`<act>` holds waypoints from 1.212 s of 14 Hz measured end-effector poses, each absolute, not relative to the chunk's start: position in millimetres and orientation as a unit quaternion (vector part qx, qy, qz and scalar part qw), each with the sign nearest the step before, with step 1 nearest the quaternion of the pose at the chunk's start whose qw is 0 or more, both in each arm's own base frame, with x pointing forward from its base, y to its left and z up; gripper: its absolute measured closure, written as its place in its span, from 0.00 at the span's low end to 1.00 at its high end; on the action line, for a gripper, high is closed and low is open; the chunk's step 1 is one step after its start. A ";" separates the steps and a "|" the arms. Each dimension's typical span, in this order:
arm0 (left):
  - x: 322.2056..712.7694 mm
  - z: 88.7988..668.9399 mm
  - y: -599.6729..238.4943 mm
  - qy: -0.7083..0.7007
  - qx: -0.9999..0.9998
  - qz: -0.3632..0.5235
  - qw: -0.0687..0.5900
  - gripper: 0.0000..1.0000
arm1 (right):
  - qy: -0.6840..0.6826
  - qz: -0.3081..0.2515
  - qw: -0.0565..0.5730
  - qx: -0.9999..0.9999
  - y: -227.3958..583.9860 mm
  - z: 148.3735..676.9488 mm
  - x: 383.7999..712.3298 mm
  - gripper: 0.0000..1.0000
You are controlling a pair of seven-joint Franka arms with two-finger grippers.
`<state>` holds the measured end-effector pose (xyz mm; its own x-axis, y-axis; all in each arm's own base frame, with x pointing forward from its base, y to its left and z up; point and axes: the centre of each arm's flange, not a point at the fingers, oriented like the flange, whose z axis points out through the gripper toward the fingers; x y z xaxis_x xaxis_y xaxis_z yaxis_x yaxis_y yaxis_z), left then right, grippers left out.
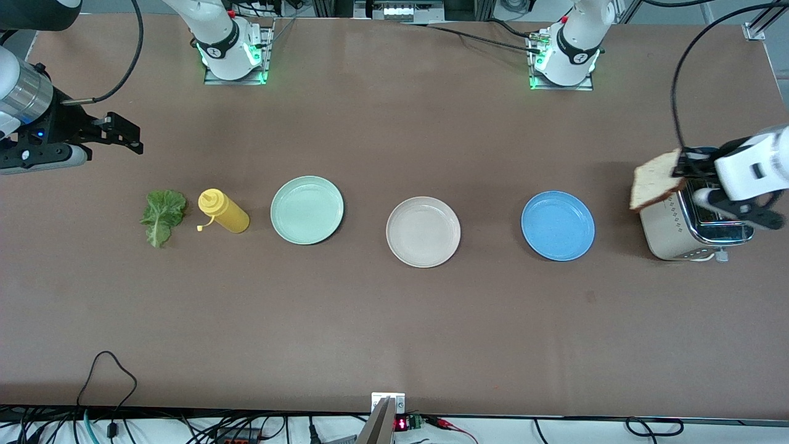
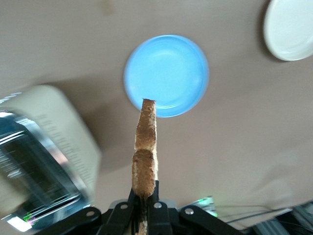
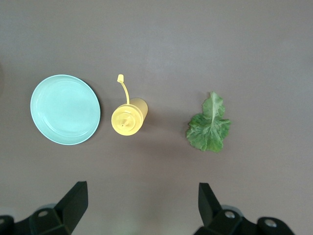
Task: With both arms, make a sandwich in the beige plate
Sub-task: 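Carry the bread to the beige plate while the right gripper reaches the lettuce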
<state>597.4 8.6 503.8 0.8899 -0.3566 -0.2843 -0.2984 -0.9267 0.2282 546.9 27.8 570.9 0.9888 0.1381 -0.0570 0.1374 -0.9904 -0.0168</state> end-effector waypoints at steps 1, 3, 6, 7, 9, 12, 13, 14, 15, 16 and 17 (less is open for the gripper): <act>600.8 490.6 -8.5 -0.173 0.962 -0.171 0.121 0.92 | -0.073 0.030 0.007 -0.997 27.8 570.1 546.8 0.00; 607.1 463.5 -46.2 -0.176 0.946 -0.188 0.197 0.92 | -0.101 0.032 0.008 -0.994 27.2 565.8 546.7 0.00; 620.6 428.7 -80.1 -0.148 0.913 -0.197 0.326 0.92 | -0.166 0.023 0.043 -0.985 11.0 554.0 548.3 0.00; 626.2 415.7 -84.9 -0.134 0.900 -0.198 0.365 0.92 | -0.191 0.014 0.065 -0.979 -2.8 548.5 548.8 0.00; 635.7 383.1 -93.6 -0.110 0.875 -0.192 0.430 0.92 | -0.233 -0.011 0.117 -0.965 -36.3 531.8 547.7 0.00; 639.2 316.1 -118.9 -0.128 0.839 -0.144 0.509 0.92 | -0.296 -0.060 0.192 -0.934 -74.1 498.2 540.0 0.00; 639.2 292.7 -130.9 -0.136 0.828 -0.121 0.531 0.92 | -0.315 -0.080 0.215 -0.921 -81.4 486.6 536.9 0.00; 639.6 272.4 -142.7 -0.141 0.818 -0.099 0.549 0.92 | -0.331 -0.099 0.235 -0.908 -87.8 475.1 533.5 0.00; 639.7 254.4 -155.8 -0.142 0.809 -0.080 0.565 0.92 | -0.349 -0.119 0.253 -0.894 -94.5 462.7 530.0 0.00; 639.0 239.8 -169.6 -0.140 0.803 -0.067 0.575 0.92 | -0.367 -0.139 0.269 -0.879 -101.1 449.4 527.3 0.00; 636.8 227.3 -183.1 -0.136 0.803 -0.057 0.578 0.92 | -0.385 -0.160 0.284 -0.863 -107.9 434.3 525.5 0.00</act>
